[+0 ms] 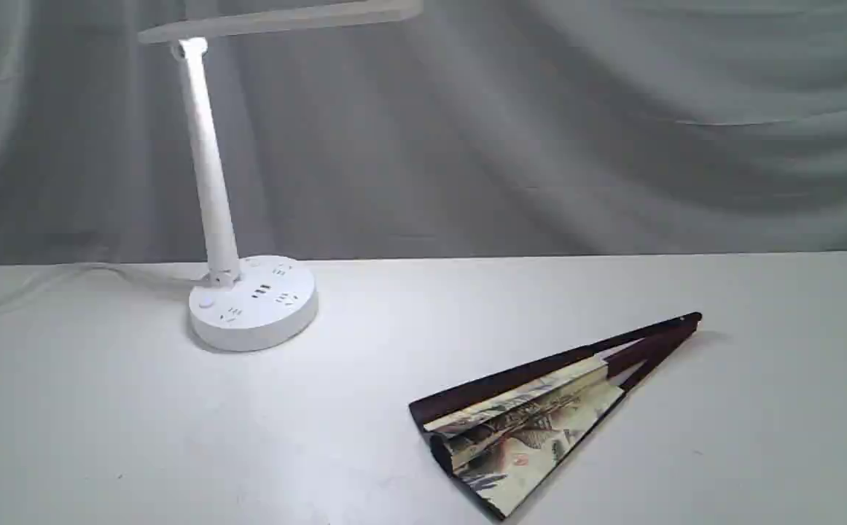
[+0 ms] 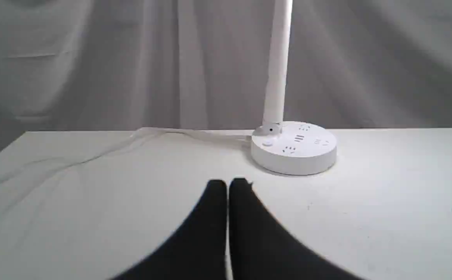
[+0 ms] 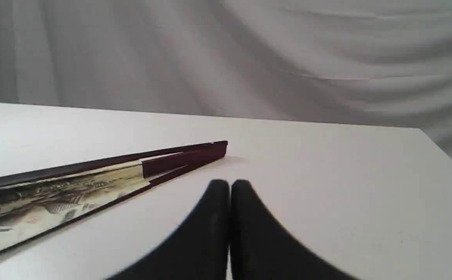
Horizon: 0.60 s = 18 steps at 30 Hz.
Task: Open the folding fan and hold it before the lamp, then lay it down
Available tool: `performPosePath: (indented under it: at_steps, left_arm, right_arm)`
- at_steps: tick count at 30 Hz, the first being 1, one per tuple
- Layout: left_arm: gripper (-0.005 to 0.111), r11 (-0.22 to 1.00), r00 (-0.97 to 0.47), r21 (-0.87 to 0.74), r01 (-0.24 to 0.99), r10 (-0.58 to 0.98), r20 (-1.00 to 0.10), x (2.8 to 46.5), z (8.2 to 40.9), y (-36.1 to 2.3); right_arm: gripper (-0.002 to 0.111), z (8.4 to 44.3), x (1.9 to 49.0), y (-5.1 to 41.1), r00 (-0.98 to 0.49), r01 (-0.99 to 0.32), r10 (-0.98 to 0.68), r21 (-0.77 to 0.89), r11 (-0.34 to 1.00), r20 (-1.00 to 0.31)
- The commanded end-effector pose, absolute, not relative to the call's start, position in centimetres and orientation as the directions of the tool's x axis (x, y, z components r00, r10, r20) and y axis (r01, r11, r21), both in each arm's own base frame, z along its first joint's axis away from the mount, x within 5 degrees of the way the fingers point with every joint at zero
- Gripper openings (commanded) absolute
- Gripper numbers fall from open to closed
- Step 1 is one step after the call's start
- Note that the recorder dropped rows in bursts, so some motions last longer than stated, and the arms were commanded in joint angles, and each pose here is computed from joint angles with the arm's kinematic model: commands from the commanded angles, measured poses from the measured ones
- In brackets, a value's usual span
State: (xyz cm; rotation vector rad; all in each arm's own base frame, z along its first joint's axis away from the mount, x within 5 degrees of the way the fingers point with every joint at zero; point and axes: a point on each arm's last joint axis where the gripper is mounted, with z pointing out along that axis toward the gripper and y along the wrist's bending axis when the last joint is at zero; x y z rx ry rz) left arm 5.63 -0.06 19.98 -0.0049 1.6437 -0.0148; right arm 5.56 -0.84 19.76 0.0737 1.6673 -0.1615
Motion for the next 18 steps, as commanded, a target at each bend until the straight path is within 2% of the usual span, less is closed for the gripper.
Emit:
performPosePath:
  at_steps: [1,9,18]
  left_arm:
    - [0.000,1.000,-0.047,-0.014,0.006,-0.014,-0.999,5.6,20.1,-0.1]
    - [0.000,1.000,-0.041,-0.024,0.006,-0.024,-0.999,5.6,20.2,-0.1]
    - [0.000,0.976,0.093,-0.216,0.022,-0.217,-0.972,5.6,21.4,0.0]
  right_arm:
    - [0.000,20.1,5.6,-0.8,-0.055,0.144,-0.053,-0.060,0.988,-0.997]
    - [0.000,20.5,5.6,-0.8,-0.017,0.147,-0.058,-0.060,0.987,-0.998]
    - [0.000,22.0,5.4,-0.8,0.086,0.151,-0.043,-0.029,0.988,-0.995]
